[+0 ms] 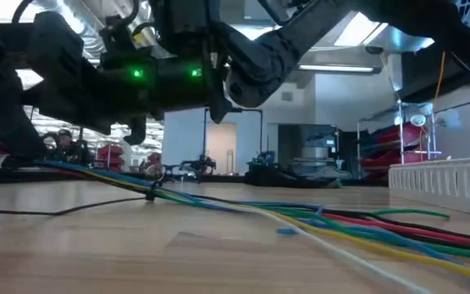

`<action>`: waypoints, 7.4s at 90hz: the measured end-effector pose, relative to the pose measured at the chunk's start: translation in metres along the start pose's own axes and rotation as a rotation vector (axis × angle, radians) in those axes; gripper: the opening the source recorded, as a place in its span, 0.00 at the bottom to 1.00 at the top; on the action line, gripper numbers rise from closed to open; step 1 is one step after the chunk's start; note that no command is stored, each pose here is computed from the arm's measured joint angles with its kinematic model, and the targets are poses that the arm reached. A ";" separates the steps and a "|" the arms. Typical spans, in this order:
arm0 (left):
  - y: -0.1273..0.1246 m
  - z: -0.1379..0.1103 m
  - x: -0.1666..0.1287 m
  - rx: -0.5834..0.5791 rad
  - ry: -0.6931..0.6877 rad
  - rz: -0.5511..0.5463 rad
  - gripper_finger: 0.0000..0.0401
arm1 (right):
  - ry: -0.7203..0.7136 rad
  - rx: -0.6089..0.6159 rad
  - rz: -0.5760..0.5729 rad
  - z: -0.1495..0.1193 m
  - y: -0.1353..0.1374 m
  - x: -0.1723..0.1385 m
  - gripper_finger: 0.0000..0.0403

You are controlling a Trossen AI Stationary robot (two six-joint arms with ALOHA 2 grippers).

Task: Ziptie cables
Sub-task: Wrap the zip tie on the cables

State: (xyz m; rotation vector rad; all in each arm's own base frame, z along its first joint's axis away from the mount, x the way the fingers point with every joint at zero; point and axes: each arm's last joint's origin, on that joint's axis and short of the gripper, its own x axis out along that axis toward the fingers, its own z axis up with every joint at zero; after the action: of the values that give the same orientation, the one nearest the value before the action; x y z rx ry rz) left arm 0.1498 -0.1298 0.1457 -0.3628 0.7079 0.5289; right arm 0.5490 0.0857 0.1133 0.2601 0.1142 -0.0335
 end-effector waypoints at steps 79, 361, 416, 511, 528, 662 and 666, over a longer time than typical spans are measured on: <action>-0.020 -0.052 0.022 -0.011 -0.022 -0.025 0.01 | 0.021 -0.254 -0.328 0.047 -0.041 -0.005 0.00; -0.030 -0.039 0.024 0.039 -0.060 -0.097 0.32 | 0.517 -0.179 -0.241 0.034 0.023 -0.089 0.35; -0.034 -0.010 -0.001 0.337 0.002 -0.280 0.34 | 0.274 -0.217 0.001 -0.041 0.028 -0.070 0.36; -0.038 0.001 0.035 0.698 0.008 -0.262 0.32 | 0.307 -0.180 0.029 -0.038 0.029 -0.073 0.35; -0.041 0.003 0.035 0.841 -0.040 -0.285 0.32 | 0.338 -0.248 0.027 0.013 0.040 -0.088 0.35; -0.026 0.078 0.019 0.525 -0.242 -0.234 0.00 | 0.141 -0.142 -0.026 -0.040 0.024 -0.138 0.35; -0.025 0.079 0.020 0.522 -0.242 -0.232 0.00 | 0.130 -0.141 -0.032 -0.042 0.027 -0.127 0.35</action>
State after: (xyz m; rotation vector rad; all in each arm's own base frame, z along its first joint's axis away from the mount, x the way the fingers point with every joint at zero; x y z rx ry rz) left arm 0.2176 -0.1055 0.1911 0.1083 0.5352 0.1508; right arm 0.4200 0.1245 0.0948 0.1192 0.2490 -0.0403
